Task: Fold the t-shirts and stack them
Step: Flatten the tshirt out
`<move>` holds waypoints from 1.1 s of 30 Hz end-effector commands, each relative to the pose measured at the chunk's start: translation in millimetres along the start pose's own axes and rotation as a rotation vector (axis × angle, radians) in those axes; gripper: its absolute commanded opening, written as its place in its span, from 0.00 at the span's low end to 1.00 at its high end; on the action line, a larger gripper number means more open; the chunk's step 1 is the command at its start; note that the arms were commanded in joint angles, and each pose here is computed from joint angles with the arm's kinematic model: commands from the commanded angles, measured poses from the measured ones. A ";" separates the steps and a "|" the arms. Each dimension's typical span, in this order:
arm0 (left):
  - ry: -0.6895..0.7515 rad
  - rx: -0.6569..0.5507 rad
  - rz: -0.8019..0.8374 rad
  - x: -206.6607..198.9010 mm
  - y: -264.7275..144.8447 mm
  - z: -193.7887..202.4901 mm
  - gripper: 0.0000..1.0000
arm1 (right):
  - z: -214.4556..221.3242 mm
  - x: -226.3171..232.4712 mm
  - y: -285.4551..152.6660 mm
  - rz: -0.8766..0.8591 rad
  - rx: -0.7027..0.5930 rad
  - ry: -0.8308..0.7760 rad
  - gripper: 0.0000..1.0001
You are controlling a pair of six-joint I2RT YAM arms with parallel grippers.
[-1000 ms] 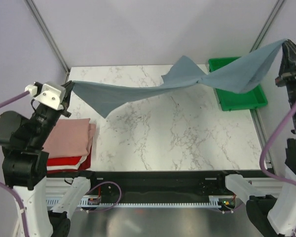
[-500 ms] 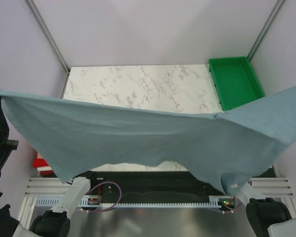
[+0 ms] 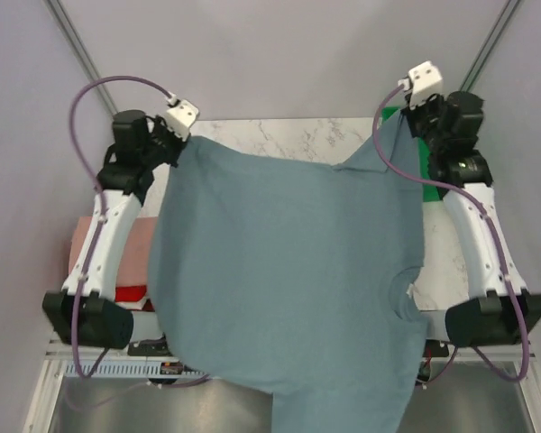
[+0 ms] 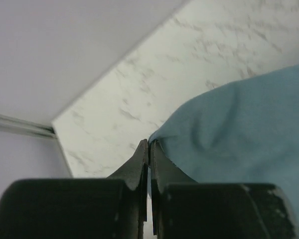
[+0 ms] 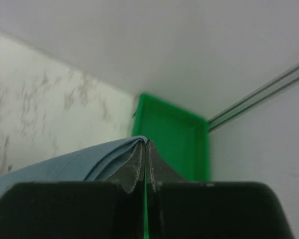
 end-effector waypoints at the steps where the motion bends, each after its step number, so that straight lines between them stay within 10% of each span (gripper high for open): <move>1: 0.041 0.005 0.088 -18.7 34.0 26.5 0.02 | 47.2 34.4 25.8 -0.109 0.049 -0.002 0.00; 12: -0.003 0.304 0.174 -46.4 200.2 171.2 0.02 | 228.2 104.9 154.0 -0.227 0.388 -0.131 0.00; 33: -0.151 0.387 -0.018 -2.0 249.1 209.1 0.02 | 233.4 100.4 300.0 -0.051 0.272 -0.104 0.00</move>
Point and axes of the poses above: each gripper's point midway between its finger pads, its own y axis out along the fingers, its own x axis along the line the jaws close on, z = x × y, the point moved 3 cm from there along -y, back along the fingers, and after that the axes turned 6 degrees about y, right-handed, at the moved point
